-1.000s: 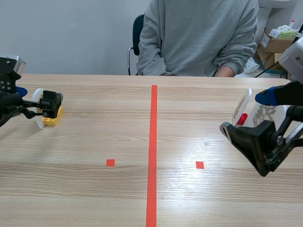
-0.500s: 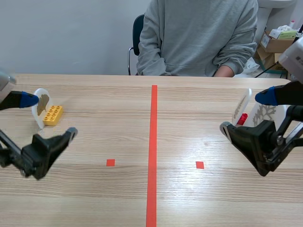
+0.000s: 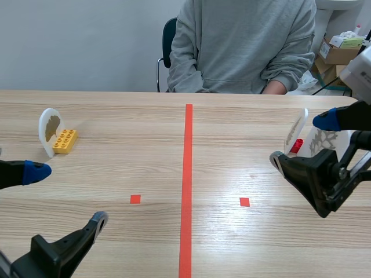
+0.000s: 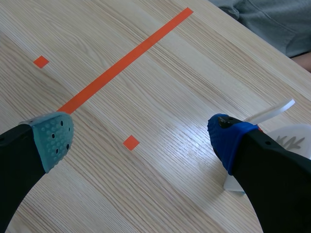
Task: Do the leaf sorting experiment
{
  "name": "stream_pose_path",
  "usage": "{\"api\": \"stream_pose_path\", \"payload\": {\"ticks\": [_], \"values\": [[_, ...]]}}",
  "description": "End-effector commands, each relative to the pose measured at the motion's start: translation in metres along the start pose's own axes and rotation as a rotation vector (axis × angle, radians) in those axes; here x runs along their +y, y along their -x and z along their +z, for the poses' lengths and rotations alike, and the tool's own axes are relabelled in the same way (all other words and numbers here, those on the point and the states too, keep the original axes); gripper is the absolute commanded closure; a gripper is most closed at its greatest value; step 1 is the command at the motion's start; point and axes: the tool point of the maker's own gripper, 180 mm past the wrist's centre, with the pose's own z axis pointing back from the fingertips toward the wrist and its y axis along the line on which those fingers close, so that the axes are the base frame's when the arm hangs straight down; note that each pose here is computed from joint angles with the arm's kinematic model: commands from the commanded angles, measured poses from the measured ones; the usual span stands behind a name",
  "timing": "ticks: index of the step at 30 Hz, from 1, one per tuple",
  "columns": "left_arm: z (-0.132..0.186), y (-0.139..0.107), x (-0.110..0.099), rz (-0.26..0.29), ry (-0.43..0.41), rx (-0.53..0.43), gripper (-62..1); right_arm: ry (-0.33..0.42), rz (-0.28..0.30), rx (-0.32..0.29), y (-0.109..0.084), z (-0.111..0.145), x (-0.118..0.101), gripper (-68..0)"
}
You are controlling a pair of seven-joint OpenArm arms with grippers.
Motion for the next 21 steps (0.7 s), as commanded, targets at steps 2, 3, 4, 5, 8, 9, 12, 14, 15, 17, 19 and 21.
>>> {"api": "stream_pose_path", "payload": {"ticks": [2, 3, 4, 5, 8, 9, 12, 14, 15, 17, 19, 21], "values": [[0.003, -0.021, -0.002, -0.016, -0.001, -0.058, -62.3, 0.003, 0.001, -0.016, -0.005, 0.000, -0.003, -56.4], [0.003, -0.024, -0.002, -0.019, 0.001, -0.061, -62.3, 0.003, 0.001, -0.016, -0.005, 0.000, -0.003, -56.4], [0.003, -0.024, -0.003, -0.020, 0.001, -0.057, -62.3, 0.003, 0.001, -0.016, -0.005, 0.000, -0.003, -56.4], [0.003, -0.023, -0.003, -0.021, 0.001, -0.052, -62.3, 0.003, 0.001, -0.016, -0.005, 0.000, -0.003, -56.4], [0.003, -0.023, 0.000, -0.027, -0.005, -0.048, -62.3, 0.004, 0.002, -0.010, -0.004, 0.000, -0.003, -56.4], [0.003, -0.023, 0.002, -0.029, -0.012, -0.048, -62.3, 0.003, 0.001, -0.010, -0.004, 0.000, -0.003, -56.4], [0.004, -0.023, 0.006, -0.038, -0.026, -0.045, -62.3, 0.003, 0.001, -0.011, -0.004, 0.000, -0.003, -56.4], [0.004, -0.022, 0.007, -0.046, -0.029, -0.042, -62.3, 0.003, 0.001, -0.011, -0.004, 0.000, -0.003, -56.4], [0.004, -0.022, 0.007, -0.046, -0.029, -0.042, -62.3, 0.004, 0.002, -0.010, -0.004, 0.000, -0.003, -56.4], [0.004, -0.022, 0.007, -0.049, -0.029, -0.041, -62.3, 0.004, 0.002, -0.010, -0.004, 0.000, -0.003, -56.4], [0.004, -0.022, 0.007, -0.049, -0.030, -0.042, -62.3, 0.004, 0.002, -0.010, -0.004, 0.000, -0.003, -56.4], [0.004, -0.023, 0.008, -0.050, -0.030, -0.043, -62.3, 0.003, 0.001, -0.011, -0.004, 0.000, -0.003, -56.4]]}}
